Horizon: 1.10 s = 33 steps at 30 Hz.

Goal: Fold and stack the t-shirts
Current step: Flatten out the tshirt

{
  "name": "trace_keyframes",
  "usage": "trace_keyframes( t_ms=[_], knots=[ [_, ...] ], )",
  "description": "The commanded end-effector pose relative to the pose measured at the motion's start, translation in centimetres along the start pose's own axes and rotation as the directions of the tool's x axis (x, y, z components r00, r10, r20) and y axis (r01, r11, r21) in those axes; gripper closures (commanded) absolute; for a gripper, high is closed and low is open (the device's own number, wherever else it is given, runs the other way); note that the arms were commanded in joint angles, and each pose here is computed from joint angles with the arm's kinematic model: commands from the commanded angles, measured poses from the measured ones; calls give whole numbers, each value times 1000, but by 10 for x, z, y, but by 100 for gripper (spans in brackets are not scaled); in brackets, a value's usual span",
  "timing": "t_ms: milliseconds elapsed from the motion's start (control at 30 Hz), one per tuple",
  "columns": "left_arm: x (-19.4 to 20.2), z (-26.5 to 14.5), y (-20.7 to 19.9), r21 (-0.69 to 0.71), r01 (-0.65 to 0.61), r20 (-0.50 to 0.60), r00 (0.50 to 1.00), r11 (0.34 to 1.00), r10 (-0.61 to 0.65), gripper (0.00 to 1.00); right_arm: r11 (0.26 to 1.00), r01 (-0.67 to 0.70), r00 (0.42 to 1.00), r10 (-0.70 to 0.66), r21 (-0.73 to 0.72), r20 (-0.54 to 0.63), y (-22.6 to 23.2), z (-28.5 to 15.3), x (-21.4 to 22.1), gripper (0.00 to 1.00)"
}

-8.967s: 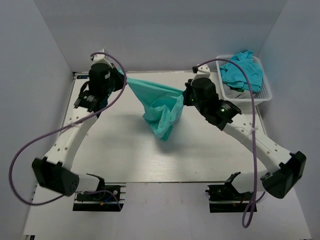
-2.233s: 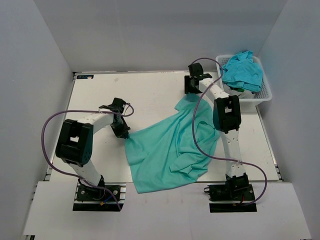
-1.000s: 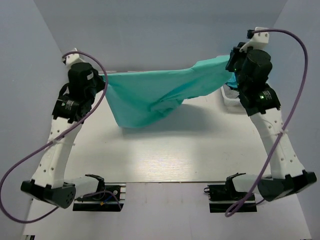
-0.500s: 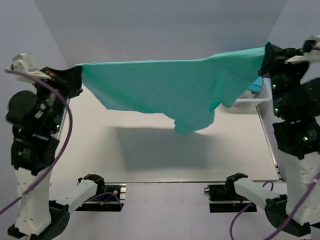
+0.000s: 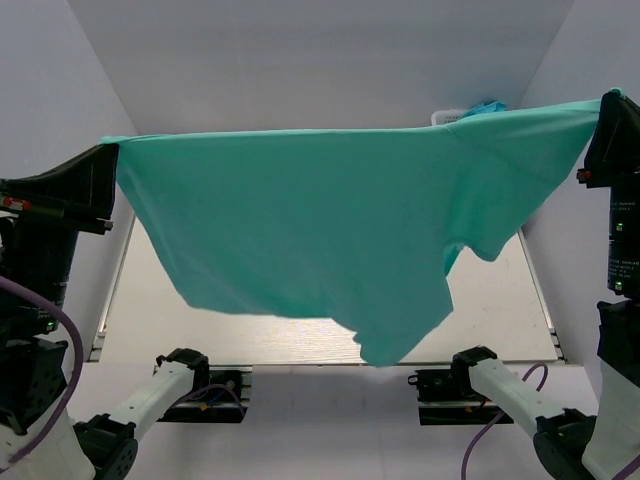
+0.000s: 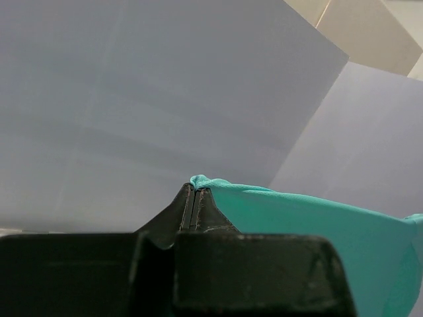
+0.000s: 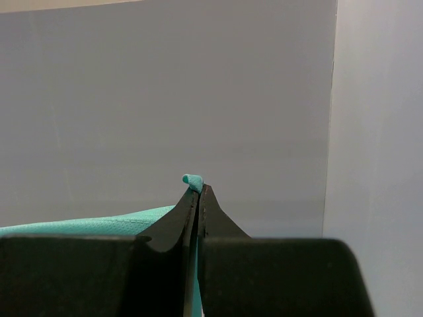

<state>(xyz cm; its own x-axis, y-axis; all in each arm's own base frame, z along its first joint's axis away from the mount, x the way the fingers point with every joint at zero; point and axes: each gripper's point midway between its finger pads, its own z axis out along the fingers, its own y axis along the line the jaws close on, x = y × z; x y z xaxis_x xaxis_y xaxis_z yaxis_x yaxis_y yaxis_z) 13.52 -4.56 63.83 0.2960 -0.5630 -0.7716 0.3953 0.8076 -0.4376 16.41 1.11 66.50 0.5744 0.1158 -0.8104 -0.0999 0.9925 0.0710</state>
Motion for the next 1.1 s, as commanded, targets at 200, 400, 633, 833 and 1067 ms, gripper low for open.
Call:
trace_keyframes(
  t_ms=[200,400,633,833,1067],
  knots=[
    [80,50,67,-235,-54,-148,989,970,19,100,997,56,995,-51,50,-86,3,41,73,100],
    [208,80,169,-526,-182,-359,933,831,-23,100,994,89,913,-55,67,-404,16,72,262,100],
    [385,77,304,-679,-489,-650,747,547,-138,83,996,82,651,-42,16,-758,34,63,523,100],
    [462,90,385,-689,-613,-724,612,386,-319,3,996,65,403,-79,-58,-912,49,66,650,16],
    [463,86,386,-653,-637,-757,565,411,-327,0,997,-41,397,-48,-69,-917,70,67,609,10]
  ],
)
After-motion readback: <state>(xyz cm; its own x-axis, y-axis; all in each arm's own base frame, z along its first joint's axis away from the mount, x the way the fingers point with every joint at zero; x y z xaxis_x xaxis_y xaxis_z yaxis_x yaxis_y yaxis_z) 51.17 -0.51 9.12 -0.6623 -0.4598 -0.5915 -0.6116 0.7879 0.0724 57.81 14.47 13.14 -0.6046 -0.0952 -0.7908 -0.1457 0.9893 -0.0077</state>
